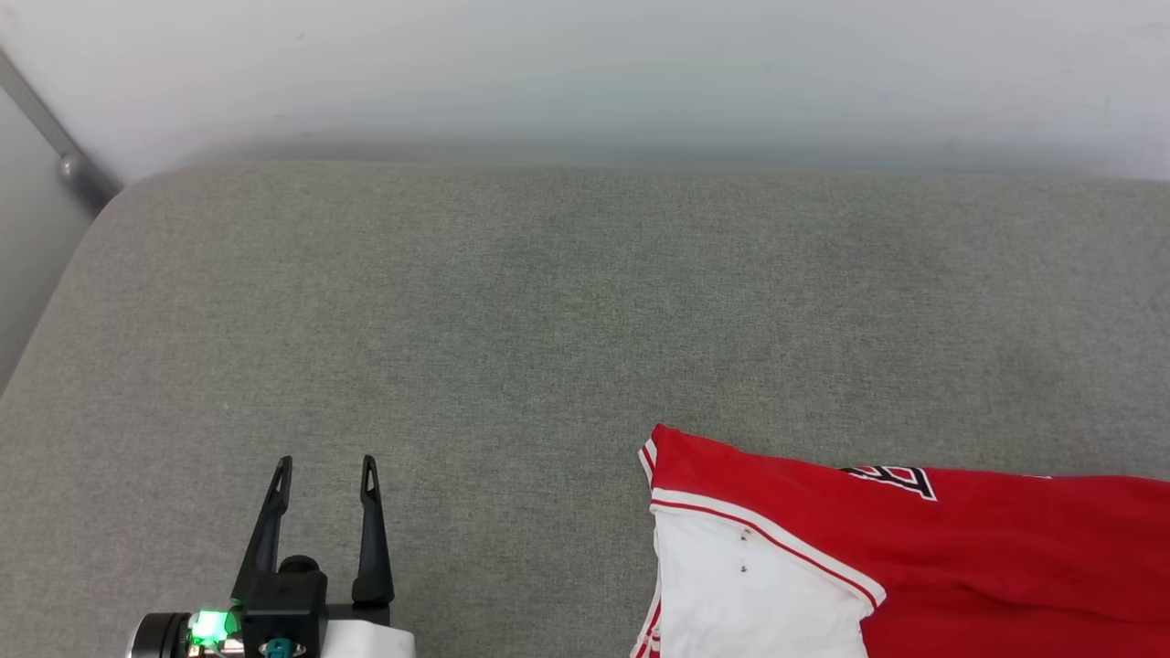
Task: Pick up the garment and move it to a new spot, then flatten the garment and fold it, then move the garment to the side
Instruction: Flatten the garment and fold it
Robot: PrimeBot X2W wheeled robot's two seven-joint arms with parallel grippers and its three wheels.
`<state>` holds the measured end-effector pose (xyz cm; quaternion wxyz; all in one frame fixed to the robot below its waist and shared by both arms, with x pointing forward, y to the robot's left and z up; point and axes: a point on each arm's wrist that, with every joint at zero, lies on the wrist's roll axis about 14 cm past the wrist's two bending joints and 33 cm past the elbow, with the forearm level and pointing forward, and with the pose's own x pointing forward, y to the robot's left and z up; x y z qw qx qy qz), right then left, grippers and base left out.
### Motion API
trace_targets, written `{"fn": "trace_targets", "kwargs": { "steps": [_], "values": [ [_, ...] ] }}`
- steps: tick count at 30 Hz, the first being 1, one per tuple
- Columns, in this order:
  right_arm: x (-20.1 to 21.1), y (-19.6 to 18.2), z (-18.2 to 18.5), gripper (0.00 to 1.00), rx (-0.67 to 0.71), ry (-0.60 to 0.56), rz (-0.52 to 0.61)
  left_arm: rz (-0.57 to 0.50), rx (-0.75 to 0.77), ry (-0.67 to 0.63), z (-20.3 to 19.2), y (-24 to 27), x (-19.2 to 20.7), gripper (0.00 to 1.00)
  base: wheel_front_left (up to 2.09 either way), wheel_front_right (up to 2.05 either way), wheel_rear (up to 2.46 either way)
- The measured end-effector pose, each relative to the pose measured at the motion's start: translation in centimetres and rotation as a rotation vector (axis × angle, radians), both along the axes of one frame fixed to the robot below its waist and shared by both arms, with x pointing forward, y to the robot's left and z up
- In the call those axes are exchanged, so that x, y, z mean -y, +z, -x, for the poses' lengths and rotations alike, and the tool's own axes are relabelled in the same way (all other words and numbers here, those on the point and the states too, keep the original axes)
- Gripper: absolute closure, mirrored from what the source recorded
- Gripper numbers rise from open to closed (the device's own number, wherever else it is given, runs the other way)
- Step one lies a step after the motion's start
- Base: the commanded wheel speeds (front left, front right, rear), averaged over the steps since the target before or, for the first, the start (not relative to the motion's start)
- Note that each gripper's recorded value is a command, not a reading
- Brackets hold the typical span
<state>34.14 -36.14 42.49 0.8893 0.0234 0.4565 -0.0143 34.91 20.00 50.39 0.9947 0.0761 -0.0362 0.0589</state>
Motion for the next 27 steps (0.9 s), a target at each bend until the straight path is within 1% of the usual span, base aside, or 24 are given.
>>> {"fn": "trace_targets", "kwargs": {
  "steps": [3, 6, 10, 13, 20, 24, 27],
  "values": [
    [-1.5, 0.7, -0.4, 1.00, 0.027, 0.049, -0.015, -0.004, -0.004, -0.003, 0.2, -0.1, 0.1, 0.00, 0.00, 0.00, 0.00],
    [-4.0, 1.2, -0.7, 1.00, 0.054, 0.121, -0.040, -0.006, -0.010, -0.008, 0.5, -0.3, 0.2, 0.00, 0.00, 0.00, 0.00],
    [-9.1, 2.2, -0.9, 1.00, 0.097, 0.264, -0.099, -0.004, -0.010, -0.008, 0.5, -0.3, 0.1, 0.00, 0.00, 0.00, 0.00],
    [-13.6, 2.7, -0.4, 1.00, 0.102, 0.390, -0.148, -0.001, -0.015, -0.013, 0.5, -0.4, 0.2, 0.00, 0.00, 0.00, 0.00],
    [-22.6, 4.3, -0.3, 1.00, 0.138, 0.677, -0.199, -0.001, -0.025, -0.014, 0.2, -0.8, 0.3, 0.00, 0.00, 0.00, 0.00],
    [-27.1, 4.4, -0.4, 1.00, 0.137, 0.797, -0.243, 0.002, -0.029, -0.011, 0.0, -0.9, 0.3, 0.00, 0.00, 0.00, 0.00],
    [-29.6, 3.9, -0.7, 1.00, 0.120, 0.874, -0.246, 0.007, -0.034, -0.007, -0.2, -1.0, 0.2, 0.00, 0.00, 0.00, 0.00]
  ]
}}
